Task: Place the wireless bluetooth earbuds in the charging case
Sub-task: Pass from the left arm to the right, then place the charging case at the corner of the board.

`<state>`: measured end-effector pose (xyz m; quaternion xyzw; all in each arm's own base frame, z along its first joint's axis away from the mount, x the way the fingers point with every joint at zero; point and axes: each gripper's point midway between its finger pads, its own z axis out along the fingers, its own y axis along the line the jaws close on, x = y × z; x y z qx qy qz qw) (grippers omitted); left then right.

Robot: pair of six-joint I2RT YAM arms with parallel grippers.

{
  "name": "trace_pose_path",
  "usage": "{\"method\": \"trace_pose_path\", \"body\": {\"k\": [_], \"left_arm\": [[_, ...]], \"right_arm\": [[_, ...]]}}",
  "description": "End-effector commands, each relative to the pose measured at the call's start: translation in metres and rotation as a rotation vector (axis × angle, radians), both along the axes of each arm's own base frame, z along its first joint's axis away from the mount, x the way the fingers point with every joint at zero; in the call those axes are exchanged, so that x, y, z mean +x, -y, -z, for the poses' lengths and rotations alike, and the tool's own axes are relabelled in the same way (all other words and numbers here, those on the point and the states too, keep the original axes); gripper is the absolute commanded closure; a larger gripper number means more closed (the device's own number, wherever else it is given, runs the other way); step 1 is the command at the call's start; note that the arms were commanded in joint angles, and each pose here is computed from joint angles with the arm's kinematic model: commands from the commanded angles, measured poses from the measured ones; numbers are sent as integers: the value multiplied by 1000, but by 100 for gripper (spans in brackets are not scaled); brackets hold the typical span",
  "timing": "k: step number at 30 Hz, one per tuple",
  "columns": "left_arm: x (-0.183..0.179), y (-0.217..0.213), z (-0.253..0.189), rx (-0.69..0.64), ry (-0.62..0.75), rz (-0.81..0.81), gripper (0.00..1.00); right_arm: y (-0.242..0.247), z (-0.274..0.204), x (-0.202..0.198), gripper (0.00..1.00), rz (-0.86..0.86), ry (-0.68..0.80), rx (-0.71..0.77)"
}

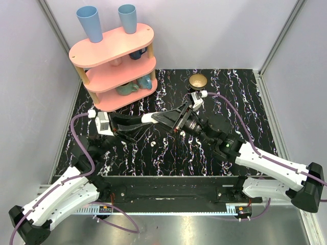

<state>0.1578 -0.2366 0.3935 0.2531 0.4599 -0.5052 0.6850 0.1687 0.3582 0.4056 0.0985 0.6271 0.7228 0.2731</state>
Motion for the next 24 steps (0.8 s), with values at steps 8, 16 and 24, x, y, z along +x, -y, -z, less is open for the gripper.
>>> {"method": "trace_pose_path", "body": {"k": [8,16,24], "left_arm": [[-14,23,27,160,-73,156,68],[-19,25,27,168,-65,189,59],[-20,24,22,149,-54,186,57]], "right_arm": [[5,-26,-8,85,2,123,-41],[4,-23,-7,85,1,124,-54],[6,-23,-7,85,7,120,-48]]}}
